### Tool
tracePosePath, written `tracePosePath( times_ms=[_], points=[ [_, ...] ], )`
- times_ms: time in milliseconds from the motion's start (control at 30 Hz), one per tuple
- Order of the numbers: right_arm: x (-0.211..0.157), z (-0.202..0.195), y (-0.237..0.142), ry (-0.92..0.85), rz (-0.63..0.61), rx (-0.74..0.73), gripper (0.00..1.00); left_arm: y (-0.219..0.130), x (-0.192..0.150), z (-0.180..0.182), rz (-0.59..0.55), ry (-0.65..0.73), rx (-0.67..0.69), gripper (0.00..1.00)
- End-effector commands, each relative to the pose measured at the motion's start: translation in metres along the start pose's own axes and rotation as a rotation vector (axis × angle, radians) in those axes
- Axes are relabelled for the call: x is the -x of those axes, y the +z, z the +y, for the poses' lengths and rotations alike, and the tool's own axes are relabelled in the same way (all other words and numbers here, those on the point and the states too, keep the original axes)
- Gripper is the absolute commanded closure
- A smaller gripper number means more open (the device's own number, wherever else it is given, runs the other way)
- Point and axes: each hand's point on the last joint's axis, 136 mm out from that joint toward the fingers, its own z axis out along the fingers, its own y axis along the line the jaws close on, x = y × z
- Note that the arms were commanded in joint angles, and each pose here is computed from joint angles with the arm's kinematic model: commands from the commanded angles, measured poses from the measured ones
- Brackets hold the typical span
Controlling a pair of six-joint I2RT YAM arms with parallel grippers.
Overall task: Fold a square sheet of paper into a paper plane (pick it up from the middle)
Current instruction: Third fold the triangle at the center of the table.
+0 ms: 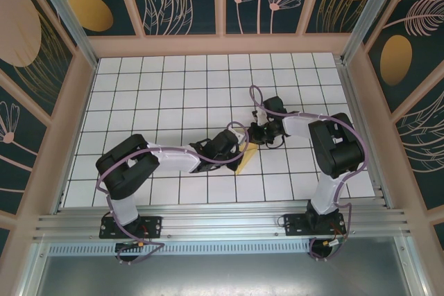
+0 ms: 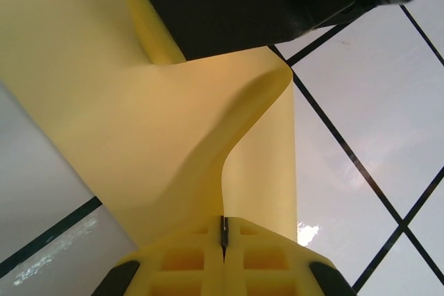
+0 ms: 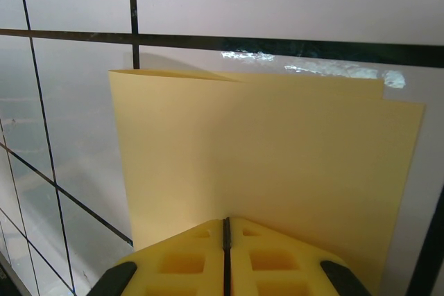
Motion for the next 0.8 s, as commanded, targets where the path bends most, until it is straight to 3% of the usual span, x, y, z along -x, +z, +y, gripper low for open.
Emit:
tracePosePath(
  times_ms=[0, 767],
  points=[
    [-0.0211, -0.0159, 0.0074, 0.019, 0.065, -0.076, 0.9, 0.0034, -0.0049, 0.0096, 0.014, 0.008, 0.014, 1.0],
    [-0.0229, -0.016, 0.008, 0.023, 0.07, -0.073, 0.9, 0.0093, -0.004, 0.0134, 0.031, 0.018, -0.005, 0.97]
  ],
)
